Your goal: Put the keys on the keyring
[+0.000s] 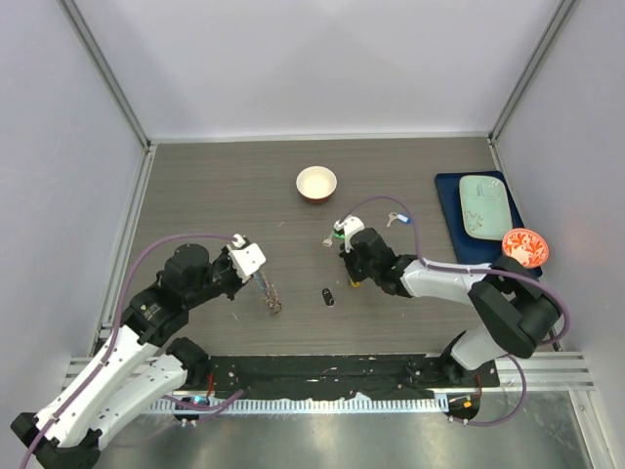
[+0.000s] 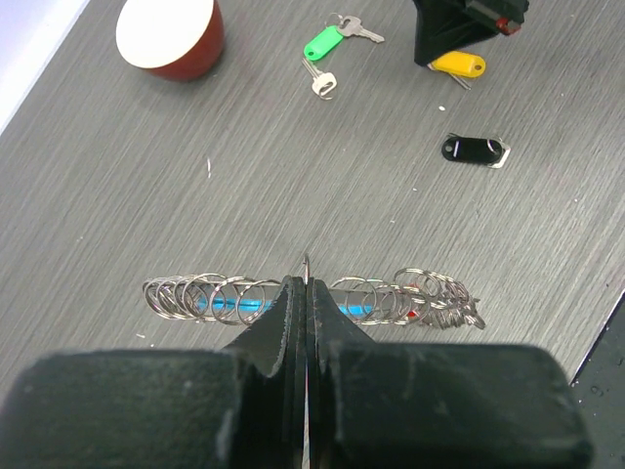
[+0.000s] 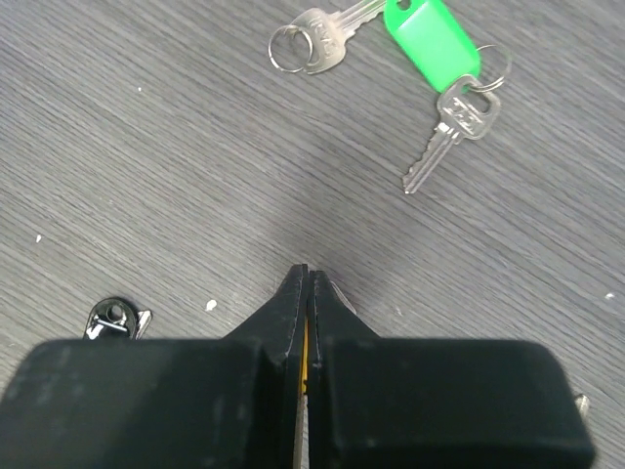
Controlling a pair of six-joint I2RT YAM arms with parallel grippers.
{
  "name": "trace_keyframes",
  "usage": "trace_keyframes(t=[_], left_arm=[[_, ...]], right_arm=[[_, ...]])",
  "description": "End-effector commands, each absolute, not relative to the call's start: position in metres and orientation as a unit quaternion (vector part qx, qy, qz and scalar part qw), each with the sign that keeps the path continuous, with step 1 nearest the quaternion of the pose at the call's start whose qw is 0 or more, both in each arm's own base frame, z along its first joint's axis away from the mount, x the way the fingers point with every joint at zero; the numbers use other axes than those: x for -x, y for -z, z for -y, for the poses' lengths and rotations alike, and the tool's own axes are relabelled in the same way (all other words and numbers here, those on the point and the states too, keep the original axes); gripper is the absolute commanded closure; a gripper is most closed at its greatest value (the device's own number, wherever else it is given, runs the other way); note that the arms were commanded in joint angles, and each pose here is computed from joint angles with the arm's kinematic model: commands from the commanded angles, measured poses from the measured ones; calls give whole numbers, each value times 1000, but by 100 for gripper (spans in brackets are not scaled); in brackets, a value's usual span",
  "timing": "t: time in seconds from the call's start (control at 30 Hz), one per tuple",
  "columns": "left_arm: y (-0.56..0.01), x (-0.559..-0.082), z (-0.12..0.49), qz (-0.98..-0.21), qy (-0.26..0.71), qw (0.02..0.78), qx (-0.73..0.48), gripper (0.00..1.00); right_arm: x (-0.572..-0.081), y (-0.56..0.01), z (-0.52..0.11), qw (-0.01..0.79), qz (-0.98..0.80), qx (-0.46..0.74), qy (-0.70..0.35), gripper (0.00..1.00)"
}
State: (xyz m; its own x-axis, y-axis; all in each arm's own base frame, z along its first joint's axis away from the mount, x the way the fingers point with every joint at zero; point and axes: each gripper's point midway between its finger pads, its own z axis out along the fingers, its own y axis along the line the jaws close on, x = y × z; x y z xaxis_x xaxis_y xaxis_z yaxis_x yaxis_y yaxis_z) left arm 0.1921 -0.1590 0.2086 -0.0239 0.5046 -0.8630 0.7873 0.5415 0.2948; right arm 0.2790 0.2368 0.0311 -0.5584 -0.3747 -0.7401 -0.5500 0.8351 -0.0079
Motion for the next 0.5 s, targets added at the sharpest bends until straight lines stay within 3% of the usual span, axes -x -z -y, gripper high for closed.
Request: trace_keyframes(t=[0.0,0.47], left_arm=[[-224,-197,169,-682,147,552,-456,100],[-219,-198,173,-686,155,541,-461,100]], right_arm=[[-286,-65,-242,430,-859,233,-152,99],[-292,-45,-216,410,-883,181,-140,99]])
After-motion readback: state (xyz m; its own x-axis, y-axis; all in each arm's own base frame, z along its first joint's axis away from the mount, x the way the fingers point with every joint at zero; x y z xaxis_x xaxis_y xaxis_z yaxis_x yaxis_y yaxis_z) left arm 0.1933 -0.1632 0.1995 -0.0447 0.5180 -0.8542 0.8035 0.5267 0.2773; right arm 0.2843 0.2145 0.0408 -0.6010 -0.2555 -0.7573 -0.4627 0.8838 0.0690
